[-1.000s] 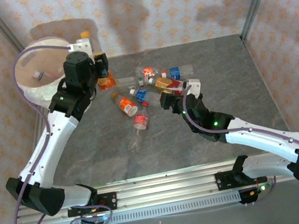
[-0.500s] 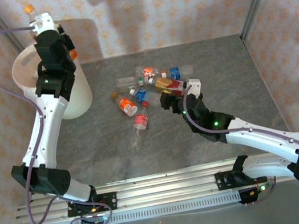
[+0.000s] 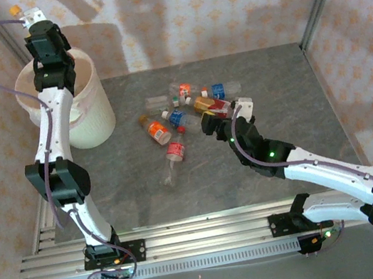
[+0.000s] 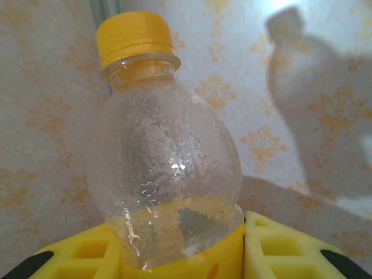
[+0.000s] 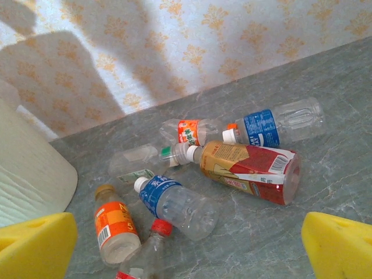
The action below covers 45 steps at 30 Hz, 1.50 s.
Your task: Put the plastic bottles in the bin
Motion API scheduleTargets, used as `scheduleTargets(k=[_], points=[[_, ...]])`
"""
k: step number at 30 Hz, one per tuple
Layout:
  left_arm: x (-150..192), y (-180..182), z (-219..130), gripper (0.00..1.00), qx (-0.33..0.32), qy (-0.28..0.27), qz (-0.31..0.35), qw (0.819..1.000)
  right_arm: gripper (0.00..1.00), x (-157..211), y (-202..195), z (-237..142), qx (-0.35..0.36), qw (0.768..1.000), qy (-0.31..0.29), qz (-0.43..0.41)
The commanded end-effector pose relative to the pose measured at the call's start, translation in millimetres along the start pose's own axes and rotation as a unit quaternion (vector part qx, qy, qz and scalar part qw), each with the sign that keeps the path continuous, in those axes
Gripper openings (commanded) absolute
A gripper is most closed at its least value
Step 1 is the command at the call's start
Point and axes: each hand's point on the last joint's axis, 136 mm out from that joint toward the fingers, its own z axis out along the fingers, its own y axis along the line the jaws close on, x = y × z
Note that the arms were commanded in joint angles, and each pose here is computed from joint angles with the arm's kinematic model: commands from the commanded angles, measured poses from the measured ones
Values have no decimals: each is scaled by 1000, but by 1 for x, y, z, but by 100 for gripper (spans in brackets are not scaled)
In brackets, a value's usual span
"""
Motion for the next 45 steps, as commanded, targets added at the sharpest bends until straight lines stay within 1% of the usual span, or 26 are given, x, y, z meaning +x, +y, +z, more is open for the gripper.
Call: scheduleTargets(k=[1, 3, 5, 7, 9, 10, 11, 15, 22, 25, 27, 28, 30, 32, 36, 38, 41, 45], points=[[23, -11, 11, 39, 35, 40, 6, 999, 99, -4, -11, -3, 21, 1000, -9, -3], [39, -14, 15, 40, 45, 57, 4, 997, 99, -3, -12, -2, 24, 1000, -8, -4], [54, -21, 17, 43, 68, 65, -3, 996, 99, -3, -13, -3, 25, 1000, -8, -3], [64, -28, 17, 50, 85, 69, -12, 994, 99, -3, -13, -2, 26, 1000, -8, -3], [75, -34, 19, 63, 101, 78, -21, 992, 99, -3, -12, -2, 25, 1000, -8, -3], [64, -33, 11, 70, 109, 70, -29, 991, 99, -3, -12, -2, 25, 1000, -9, -2], [64, -34, 9, 75, 114, 72, -34, 990, 99, -3, -13, -2, 26, 1000, -9, -2], [63, -32, 6, 79, 112, 74, -41, 990, 99, -1, -13, -2, 25, 1000, -6, -2], [41, -30, -7, 85, 123, 62, -60, 989, 99, 0, -12, -2, 24, 1000, -4, 2], [37, -30, -10, 87, 127, 67, -63, 988, 99, 0, -11, -1, 22, 1000, -4, 4], [35, -30, -13, 91, 129, 72, -68, 987, 99, 1, -12, -1, 23, 1000, -3, 4], [35, -29, -15, 99, 127, 76, -74, 986, 99, 1, -12, -1, 23, 1000, -3, 4], [31, -27, -22, 100, 119, 75, -88, 986, 99, 2, -12, -1, 23, 1000, -2, 4], [22, -23, -34, 100, 105, 62, -101, 987, 99, 2, -12, -1, 24, 1000, -3, 4], [5, -19, -65, 100, 84, 52, -128, 987, 99, 3, -11, 1, 24, 1000, -2, 4], [1, -24, -82, 100, 85, 55, -127, 987, 99, 4, -11, 2, 25, 1000, -1, 3], [3, -29, -110, 100, 77, 62, -136, 986, 99, 6, -10, 4, 24, 1000, 2, 4], [22, -36, -145, 100, 97, 95, -177, 975, 100, 6, -11, 4, 26, 1000, 2, 2]])
